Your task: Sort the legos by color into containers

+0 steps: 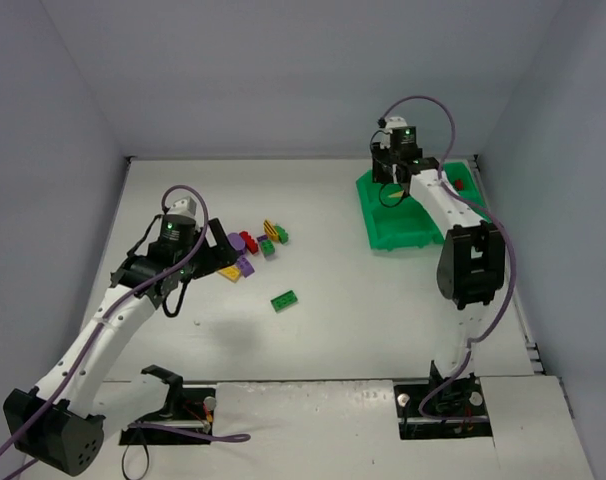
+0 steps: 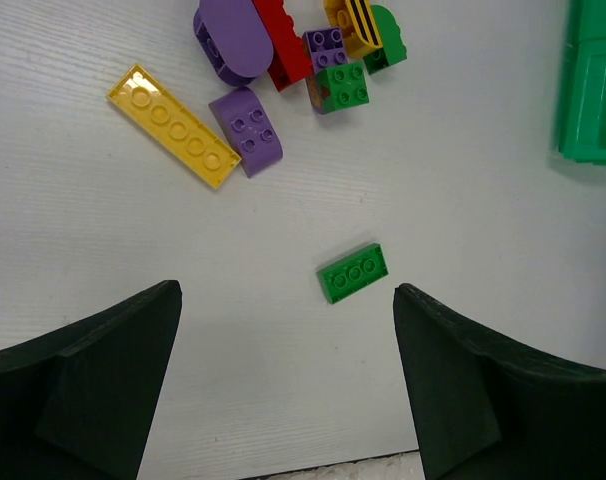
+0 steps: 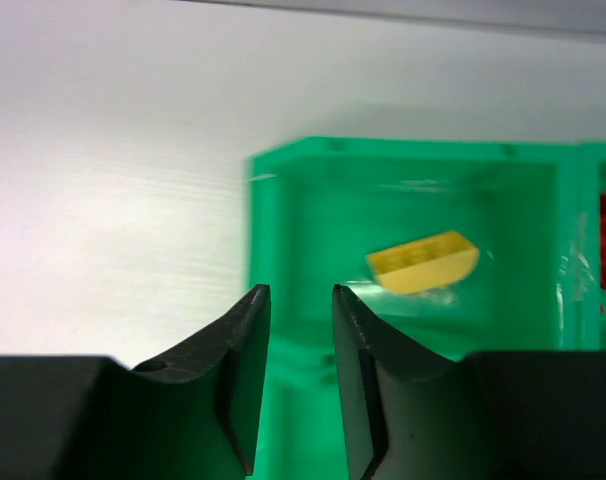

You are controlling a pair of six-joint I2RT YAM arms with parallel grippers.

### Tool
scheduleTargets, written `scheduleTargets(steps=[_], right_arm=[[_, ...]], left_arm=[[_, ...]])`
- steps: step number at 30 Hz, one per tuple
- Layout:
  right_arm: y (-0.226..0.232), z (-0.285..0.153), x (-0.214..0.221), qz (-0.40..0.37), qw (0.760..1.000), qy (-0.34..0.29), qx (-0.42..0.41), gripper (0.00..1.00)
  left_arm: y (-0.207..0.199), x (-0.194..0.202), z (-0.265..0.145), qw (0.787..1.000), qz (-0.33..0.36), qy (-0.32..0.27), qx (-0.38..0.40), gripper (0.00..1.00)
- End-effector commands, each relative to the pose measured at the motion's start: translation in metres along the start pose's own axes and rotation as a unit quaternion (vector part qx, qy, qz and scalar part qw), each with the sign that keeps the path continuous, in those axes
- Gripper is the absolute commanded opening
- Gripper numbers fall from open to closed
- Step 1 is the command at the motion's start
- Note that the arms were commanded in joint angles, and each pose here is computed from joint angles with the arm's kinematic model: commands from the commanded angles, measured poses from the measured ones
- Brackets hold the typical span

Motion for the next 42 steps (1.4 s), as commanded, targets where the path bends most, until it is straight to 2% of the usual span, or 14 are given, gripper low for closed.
scheduleTargets(steps=[1, 5, 10, 14, 20, 24, 30, 38, 42], right_arm=[[0.078, -0.068, -0.028, -0.087, 0.987, -0.073, -0.116, 0.26], [0.132, -0.091, -0.001, -0.128, 0.971, -0.048, -0.197, 0.26], [0.202, -0.096, 0.052, -0.175, 0.944, 0.005, -0.28, 0.33], [0.24, -0.085, 0.09, -0.208, 0.927, 0.041, -0.308, 0.4], [0.284, -0.064, 0.127, -0.25, 0.918, 0.052, -0.304, 0.46], [0.302, -0.048, 0.144, -0.274, 0.913, 0.055, -0.296, 0.48], [0.31, -0.02, 0.167, -0.303, 0.92, 0.05, -0.244, 0.48], [0.31, -0.009, 0.166, -0.31, 0.93, 0.024, -0.195, 0.46], [0.31, -0.007, 0.17, -0.315, 0.928, 0.03, -0.199, 0.4]], left_arm=[[-0.004, -0.018, -0.017, 0.999, -0.004, -0.047, 0.003, 0.8], [0.0, -0.017, -0.026, 0.998, 0.0, -0.059, -0.008, 0.8], [0.004, -0.014, -0.04, 0.998, 0.001, -0.068, -0.014, 0.8], [0.007, -0.011, -0.053, 0.997, -0.001, -0.076, -0.012, 0.8], [0.009, -0.006, -0.07, 0.997, -0.006, -0.081, -0.009, 0.8], [0.013, 0.0, -0.079, 0.997, -0.012, -0.079, -0.012, 0.8], [0.018, 0.007, -0.092, 0.996, -0.017, -0.082, -0.019, 0.8], [0.022, 0.014, -0.101, 0.996, -0.03, -0.085, -0.026, 0.8], [0.024, 0.019, -0.101, 0.995, -0.036, -0.084, -0.026, 0.8]])
Point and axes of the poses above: each gripper's point midway between its finger pads, its own z axis out along the fingers, its own y axis along the line the jaws close on, x = y × z, the point moved 9 cm from there along -z, back along the fingers, and after that the axes turned 12 degrees about z, right-handed, at the moved point
